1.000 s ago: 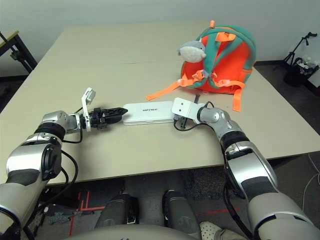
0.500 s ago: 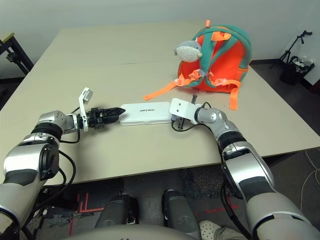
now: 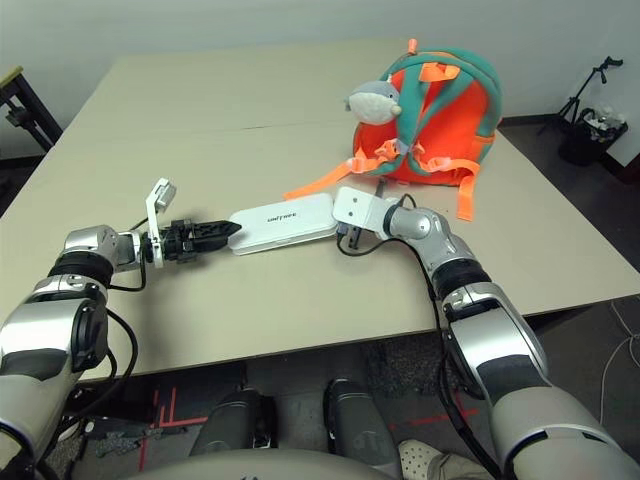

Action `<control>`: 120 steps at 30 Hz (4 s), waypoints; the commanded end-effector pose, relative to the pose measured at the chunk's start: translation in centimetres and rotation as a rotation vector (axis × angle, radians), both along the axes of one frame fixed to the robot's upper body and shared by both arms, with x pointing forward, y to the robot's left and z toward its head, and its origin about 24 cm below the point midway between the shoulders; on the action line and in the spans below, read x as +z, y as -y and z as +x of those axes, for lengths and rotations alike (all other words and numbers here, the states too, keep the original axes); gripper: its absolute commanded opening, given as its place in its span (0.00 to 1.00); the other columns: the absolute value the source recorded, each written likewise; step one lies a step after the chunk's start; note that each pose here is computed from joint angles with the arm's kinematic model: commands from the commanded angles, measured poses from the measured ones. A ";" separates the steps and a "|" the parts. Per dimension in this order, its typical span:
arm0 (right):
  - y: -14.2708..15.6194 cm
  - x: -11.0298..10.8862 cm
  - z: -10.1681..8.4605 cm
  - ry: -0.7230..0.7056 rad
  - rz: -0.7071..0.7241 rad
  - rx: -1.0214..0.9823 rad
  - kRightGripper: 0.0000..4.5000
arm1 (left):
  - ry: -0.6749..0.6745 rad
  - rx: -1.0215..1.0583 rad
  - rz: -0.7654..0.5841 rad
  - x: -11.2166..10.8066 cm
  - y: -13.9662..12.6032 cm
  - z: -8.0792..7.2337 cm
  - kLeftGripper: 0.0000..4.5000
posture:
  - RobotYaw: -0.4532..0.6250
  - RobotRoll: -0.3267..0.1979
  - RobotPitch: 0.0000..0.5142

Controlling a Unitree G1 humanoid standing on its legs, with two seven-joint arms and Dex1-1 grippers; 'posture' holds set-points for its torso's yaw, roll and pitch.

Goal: Put the pencil case into the backpack and zip it.

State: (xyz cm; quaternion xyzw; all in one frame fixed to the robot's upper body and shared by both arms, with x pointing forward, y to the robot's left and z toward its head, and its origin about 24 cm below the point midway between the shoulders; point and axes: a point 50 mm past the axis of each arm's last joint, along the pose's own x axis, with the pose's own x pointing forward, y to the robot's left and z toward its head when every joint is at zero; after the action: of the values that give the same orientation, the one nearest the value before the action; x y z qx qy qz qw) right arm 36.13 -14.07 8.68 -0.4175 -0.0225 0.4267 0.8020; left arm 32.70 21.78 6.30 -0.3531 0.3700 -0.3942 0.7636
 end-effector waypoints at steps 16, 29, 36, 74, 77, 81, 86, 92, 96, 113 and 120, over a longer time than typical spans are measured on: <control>3.1 -1.0 -0.2 -0.091 -0.203 -0.002 0.01 | -0.098 -0.019 0.005 -1.5 0.4 -1.0 1.00 | 0.47 0.62 0.10; 6.2 -1.2 -0.6 -0.151 -0.272 -0.062 0.01 | -0.057 0.064 0.043 -0.7 -1.4 -0.5 1.00 | 0.47 0.62 0.10; 6.1 -1.2 -0.6 -0.159 -0.283 -0.047 0.01 | -0.040 0.096 0.062 -0.5 -2.1 -0.3 1.00 | 0.47 0.62 0.10; -6.3 -0.8 -2.1 -0.128 -0.133 0.341 0.01 | -0.046 0.052 0.058 -0.4 -1.3 -0.2 1.00 | 0.47 0.62 0.08; -6.9 -0.6 -2.1 -0.121 -0.129 0.356 0.01 | -0.045 0.045 0.053 -0.5 -1.1 -0.2 1.00 | 0.48 0.62 0.07; -6.4 -0.3 -1.7 -0.116 -0.133 0.334 0.01 | -0.033 0.048 0.056 -0.4 -1.4 -0.2 1.00 | 0.48 0.62 0.07; -4.2 -0.5 -1.4 -0.127 -0.155 0.273 0.00 | -0.015 0.080 0.050 -0.2 -1.6 0.0 0.79 | 0.48 0.62 0.07; 0.9 -1.0 -1.3 -0.163 -0.135 0.106 0.00 | 0.040 0.129 0.000 0.9 -1.6 0.7 0.69 | 0.48 0.62 0.08; 4.8 -0.9 -1.3 -0.166 -0.068 -0.066 0.00 | 0.120 0.189 -0.025 1.8 -1.6 1.6 0.69 | 0.48 0.62 0.08; 12.7 5.6 -6.2 -0.089 0.860 -0.819 0.98 | 0.503 0.247 -0.130 7.5 1.2 4.4 0.69 | 0.46 0.62 0.09; 11.2 7.7 -4.1 -0.088 0.996 -0.819 1.00 | 0.559 0.182 -0.104 7.4 2.8 3.5 0.69 | 0.46 0.62 0.09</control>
State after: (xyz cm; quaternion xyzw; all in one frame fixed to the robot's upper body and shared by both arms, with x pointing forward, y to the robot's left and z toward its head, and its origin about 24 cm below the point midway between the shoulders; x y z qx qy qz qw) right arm 31.52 -25.19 16.51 0.0398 -0.0325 0.0454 0.9976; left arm 36.34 19.23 12.84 -0.3132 0.1044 -0.4107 0.8499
